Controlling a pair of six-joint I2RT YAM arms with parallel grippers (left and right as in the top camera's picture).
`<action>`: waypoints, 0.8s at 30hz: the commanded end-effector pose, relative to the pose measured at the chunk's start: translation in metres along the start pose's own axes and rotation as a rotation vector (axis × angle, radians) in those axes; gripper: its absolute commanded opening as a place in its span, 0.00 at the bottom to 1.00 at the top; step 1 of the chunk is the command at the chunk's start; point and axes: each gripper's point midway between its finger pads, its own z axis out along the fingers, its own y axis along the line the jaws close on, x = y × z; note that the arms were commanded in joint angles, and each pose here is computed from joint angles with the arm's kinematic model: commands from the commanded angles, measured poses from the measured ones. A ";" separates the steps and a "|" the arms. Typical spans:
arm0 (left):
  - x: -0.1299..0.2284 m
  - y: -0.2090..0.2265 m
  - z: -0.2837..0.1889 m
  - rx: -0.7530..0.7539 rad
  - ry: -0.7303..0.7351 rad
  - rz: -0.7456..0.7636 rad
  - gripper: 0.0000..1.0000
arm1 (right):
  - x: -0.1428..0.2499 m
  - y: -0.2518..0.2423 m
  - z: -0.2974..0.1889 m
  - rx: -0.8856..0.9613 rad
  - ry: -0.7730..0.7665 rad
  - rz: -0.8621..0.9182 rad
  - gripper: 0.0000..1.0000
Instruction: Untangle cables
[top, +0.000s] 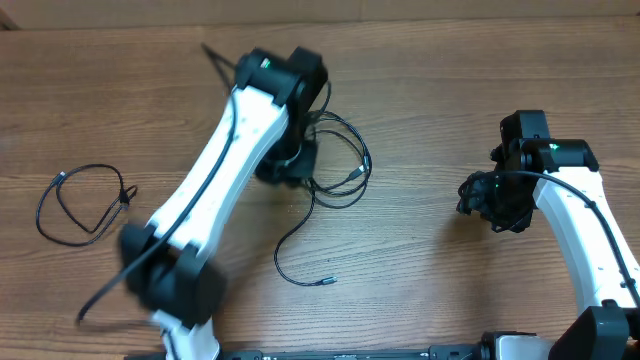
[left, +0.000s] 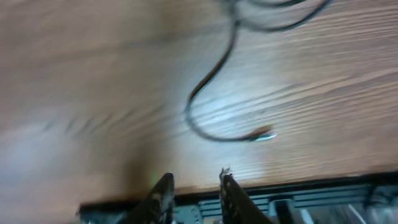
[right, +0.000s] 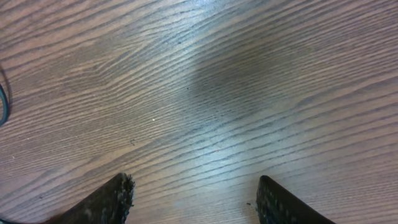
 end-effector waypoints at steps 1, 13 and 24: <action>0.021 0.033 -0.036 -0.082 -0.209 -0.170 0.30 | -0.008 0.000 -0.005 0.001 -0.029 0.001 0.62; -0.050 0.005 0.010 0.123 -0.626 -0.159 0.68 | -0.008 0.001 -0.005 0.000 -0.032 0.001 0.62; -0.106 -0.039 0.113 0.228 -0.534 -0.054 0.70 | -0.008 0.001 -0.005 -0.001 -0.033 0.000 0.62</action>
